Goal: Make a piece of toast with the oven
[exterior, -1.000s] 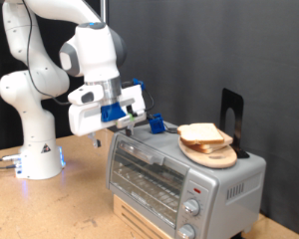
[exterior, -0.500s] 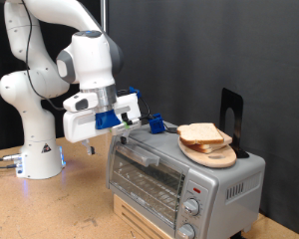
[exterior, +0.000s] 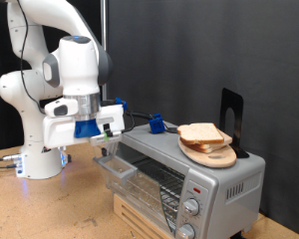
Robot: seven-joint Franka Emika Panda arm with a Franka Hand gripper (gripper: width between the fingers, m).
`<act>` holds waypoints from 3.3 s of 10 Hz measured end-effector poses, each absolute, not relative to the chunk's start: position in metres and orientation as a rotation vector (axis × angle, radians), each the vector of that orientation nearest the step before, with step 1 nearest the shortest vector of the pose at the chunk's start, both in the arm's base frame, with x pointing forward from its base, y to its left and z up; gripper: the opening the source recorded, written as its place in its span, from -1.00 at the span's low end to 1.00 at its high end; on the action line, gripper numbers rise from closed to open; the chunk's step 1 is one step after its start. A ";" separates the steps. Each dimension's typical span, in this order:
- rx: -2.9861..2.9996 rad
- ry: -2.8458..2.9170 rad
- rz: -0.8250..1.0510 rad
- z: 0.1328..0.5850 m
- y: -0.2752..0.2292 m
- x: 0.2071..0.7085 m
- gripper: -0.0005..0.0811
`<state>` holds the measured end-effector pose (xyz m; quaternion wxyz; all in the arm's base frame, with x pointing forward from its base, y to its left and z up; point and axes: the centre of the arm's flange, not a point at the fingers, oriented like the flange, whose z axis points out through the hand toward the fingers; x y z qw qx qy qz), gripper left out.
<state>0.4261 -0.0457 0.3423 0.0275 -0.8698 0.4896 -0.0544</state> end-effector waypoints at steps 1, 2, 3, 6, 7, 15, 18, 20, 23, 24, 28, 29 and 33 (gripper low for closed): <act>-2.672 1.545 -0.170 0.339 -0.053 0.428 0.99; -2.660 1.571 -0.175 0.336 -0.058 0.432 0.99; -2.654 1.591 -0.175 0.333 -0.061 0.437 0.99; -2.646 1.644 -0.161 0.318 -0.067 0.450 0.99; -2.647 1.647 -0.166 0.313 -0.068 0.453 0.99; -2.683 1.610 -0.236 0.297 -0.089 0.453 0.99; -2.705 1.629 -0.235 0.290 -0.097 0.451 0.99; -2.707 1.680 -0.244 0.280 -0.104 0.450 0.99; -2.664 1.799 -0.224 0.262 -0.114 0.451 0.99; -2.653 1.824 -0.222 0.255 -0.116 0.453 0.99; -2.653 1.876 -0.238 0.219 -0.125 0.458 0.99; -2.652 1.882 -0.242 0.211 -0.127 0.459 0.99; -2.664 1.845 -0.251 0.191 -0.112 0.468 0.99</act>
